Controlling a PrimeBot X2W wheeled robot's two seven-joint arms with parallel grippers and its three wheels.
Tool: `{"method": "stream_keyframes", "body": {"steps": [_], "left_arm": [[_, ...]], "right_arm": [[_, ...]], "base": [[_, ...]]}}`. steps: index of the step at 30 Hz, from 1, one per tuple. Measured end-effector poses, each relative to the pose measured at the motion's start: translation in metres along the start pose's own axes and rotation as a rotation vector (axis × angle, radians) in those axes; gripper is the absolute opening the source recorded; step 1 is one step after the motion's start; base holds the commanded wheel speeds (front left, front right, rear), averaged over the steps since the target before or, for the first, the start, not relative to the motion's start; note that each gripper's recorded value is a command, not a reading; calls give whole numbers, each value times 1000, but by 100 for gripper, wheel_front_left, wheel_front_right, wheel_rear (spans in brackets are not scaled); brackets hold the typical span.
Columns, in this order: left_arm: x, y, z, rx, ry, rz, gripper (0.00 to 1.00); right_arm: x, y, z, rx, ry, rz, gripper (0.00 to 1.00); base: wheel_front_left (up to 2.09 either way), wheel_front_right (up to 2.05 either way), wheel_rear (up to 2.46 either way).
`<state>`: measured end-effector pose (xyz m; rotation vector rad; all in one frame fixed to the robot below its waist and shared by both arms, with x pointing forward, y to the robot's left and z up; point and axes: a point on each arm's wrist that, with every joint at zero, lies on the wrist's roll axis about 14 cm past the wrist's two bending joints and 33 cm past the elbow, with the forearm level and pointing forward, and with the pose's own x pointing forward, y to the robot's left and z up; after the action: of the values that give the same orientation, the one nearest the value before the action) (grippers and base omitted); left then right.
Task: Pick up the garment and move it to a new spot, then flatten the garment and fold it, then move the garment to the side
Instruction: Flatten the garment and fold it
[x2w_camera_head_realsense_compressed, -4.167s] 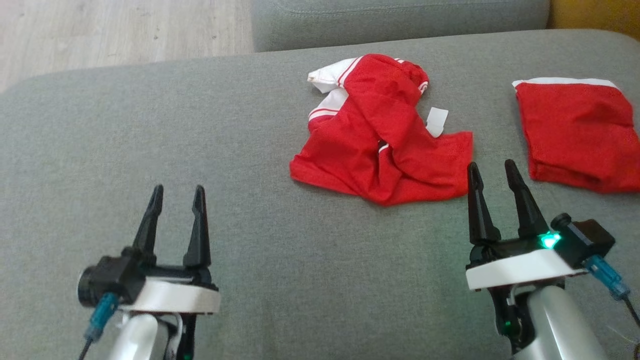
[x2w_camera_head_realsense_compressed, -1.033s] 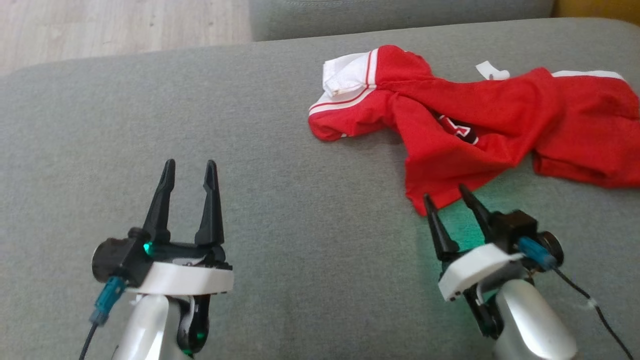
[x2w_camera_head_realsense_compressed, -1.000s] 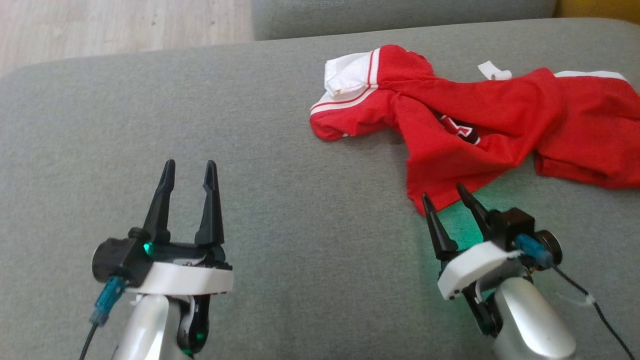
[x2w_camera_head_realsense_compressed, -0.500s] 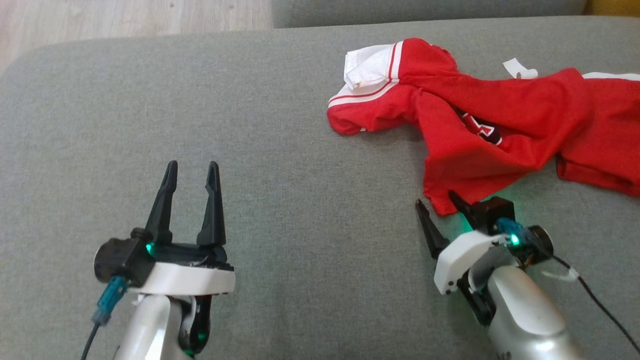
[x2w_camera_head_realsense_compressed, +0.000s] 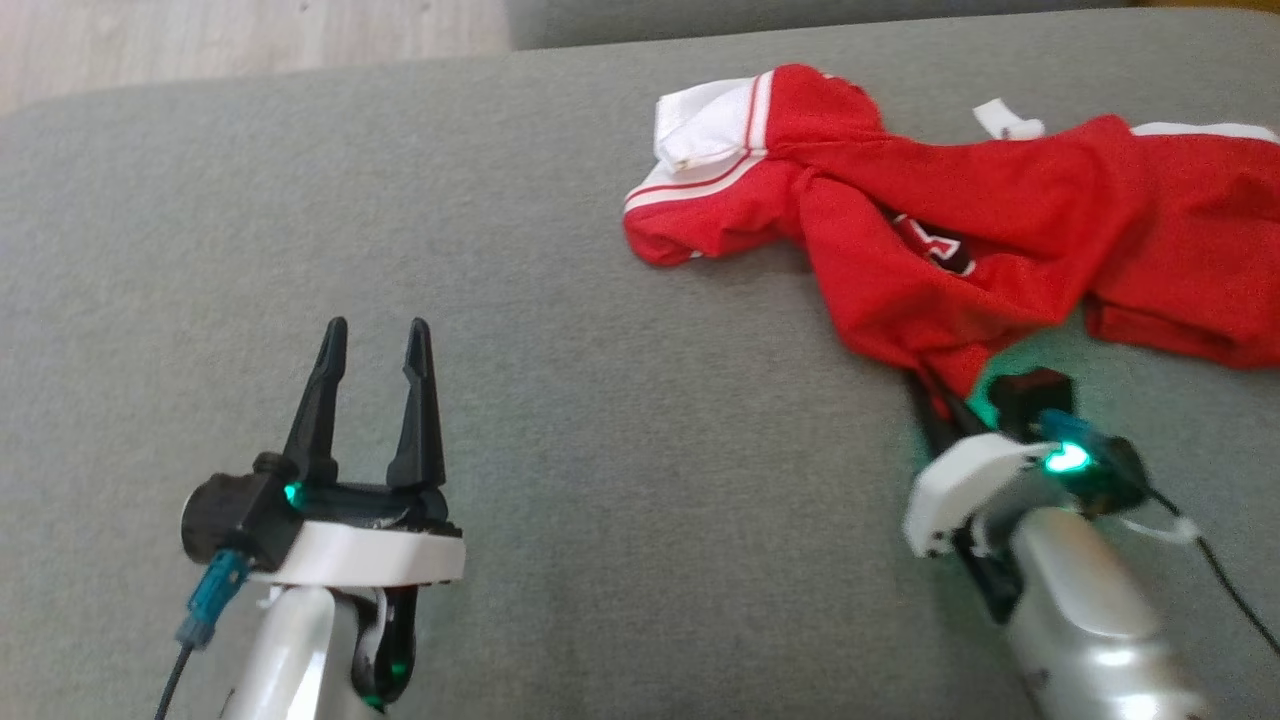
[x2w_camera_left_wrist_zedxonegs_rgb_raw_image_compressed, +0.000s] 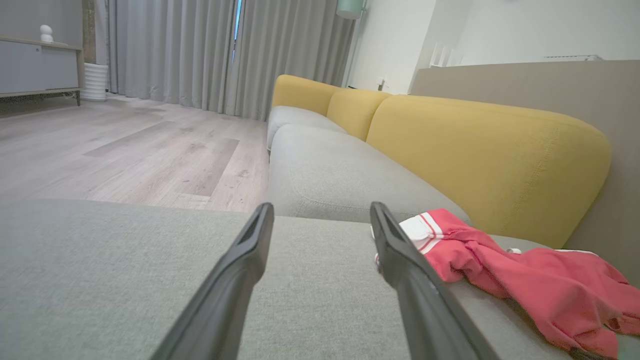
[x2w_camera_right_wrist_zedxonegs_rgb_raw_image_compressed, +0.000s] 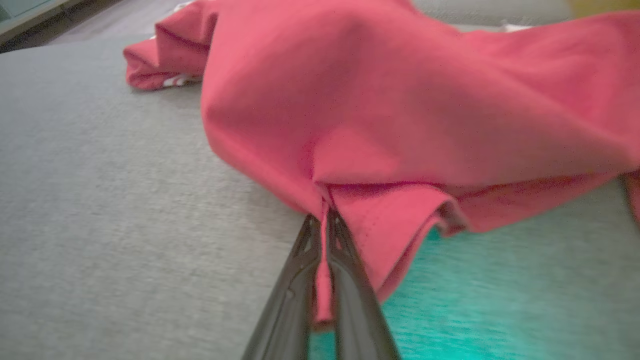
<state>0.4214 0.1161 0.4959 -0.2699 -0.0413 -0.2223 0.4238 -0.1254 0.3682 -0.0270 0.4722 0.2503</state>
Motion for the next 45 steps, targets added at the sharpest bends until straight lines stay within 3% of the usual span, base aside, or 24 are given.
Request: {"method": "stream_keyframes", "body": {"steps": [6,10,11,12,13,17,23,27,35,45], "left_arm": [[6,-14,7,-4,-23,-38,100],[9,-24,13,-5,-38,-68,100],[9,-27,14,-5,-43,-74,100],[9,-28,16,-5,-47,-78,100],[9,-29,17,-6,-49,-81,100],[9,-30,19,-7,-54,-81,100],[3,-24,21,-1,-57,-63,100],[-3,-16,22,5,-59,-41,100],[-18,6,18,12,-39,29,100],[-23,24,7,-6,-5,84,100]], "right_arm": [[-42,-66,-25,22,30,-172,0],[-68,-89,-38,31,50,-241,0],[-72,-92,-36,33,39,-252,20],[-75,-95,-32,38,18,-264,48],[-76,-96,-26,38,-9,-268,100],[-71,-85,6,35,-126,-245,100],[-59,-35,79,52,-380,-102,100],[-54,-1,105,63,-470,2,100],[-20,44,92,52,-381,128,100],[55,66,95,129,-145,199,100]], "base": [[0,0,0],[0,0,0],[0,0,0],[0,0,0],[0,0,0],[0,0,0],[0,0,0],[0,0,0],[0,0,0],[0,0,0]]}}
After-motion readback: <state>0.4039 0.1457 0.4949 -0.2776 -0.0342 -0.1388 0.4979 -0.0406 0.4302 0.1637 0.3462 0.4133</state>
